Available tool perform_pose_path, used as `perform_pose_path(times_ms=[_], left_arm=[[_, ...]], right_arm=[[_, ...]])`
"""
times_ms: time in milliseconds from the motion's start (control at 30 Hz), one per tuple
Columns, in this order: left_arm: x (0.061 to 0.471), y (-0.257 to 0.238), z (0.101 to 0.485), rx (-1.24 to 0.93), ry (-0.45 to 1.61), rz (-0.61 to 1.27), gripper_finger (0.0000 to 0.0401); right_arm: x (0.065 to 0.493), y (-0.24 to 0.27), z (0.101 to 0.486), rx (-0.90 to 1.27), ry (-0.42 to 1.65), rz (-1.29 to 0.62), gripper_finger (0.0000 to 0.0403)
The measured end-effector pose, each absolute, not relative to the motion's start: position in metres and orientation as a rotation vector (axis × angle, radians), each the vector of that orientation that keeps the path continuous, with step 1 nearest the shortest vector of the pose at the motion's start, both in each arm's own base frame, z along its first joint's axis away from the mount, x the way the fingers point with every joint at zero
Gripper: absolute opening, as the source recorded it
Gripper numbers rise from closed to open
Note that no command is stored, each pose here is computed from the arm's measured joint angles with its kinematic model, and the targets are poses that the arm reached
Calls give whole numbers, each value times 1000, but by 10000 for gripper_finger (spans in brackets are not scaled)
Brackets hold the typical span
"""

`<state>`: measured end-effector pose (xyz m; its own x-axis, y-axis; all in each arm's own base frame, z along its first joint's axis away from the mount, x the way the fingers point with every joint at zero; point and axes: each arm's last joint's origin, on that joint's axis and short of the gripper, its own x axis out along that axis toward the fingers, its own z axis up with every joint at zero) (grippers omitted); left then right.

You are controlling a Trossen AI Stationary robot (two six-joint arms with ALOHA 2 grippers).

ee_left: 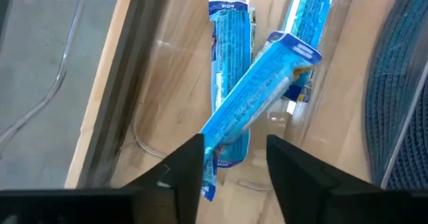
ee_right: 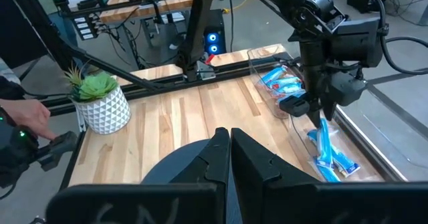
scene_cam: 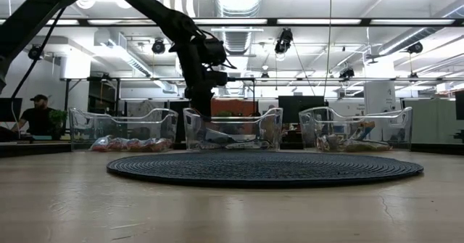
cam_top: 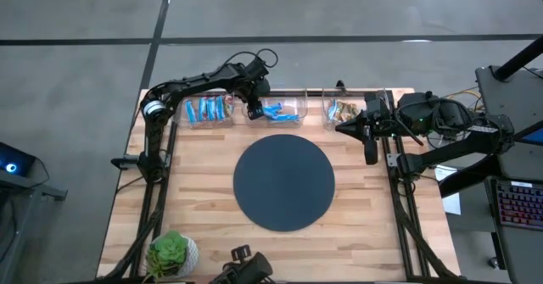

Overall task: Pick and place Granola Bars by type
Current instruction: Return to Home Position

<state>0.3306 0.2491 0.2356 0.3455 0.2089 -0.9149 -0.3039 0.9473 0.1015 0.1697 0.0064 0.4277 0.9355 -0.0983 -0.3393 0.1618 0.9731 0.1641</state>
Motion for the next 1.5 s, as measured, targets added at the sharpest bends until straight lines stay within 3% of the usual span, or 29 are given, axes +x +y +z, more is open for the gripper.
perform_pose_path(times_ms=[200,867,1000,1267,1500], left_arm=[[331,249,235,-90,1175,336,170],[330,248,235,-79,1197,335,169],[329,247,236,-78,1210,332,137],[332,250,251,-45,1189,349,10],[332,250,257,-46,1184,353,1]], right_arm=[[170,6,428,192,336,-134,8],[170,7,428,191,336,-133,8],[170,7,428,191,336,-133,8],[170,6,428,191,336,-133,8],[170,6,428,194,336,-134,8]])
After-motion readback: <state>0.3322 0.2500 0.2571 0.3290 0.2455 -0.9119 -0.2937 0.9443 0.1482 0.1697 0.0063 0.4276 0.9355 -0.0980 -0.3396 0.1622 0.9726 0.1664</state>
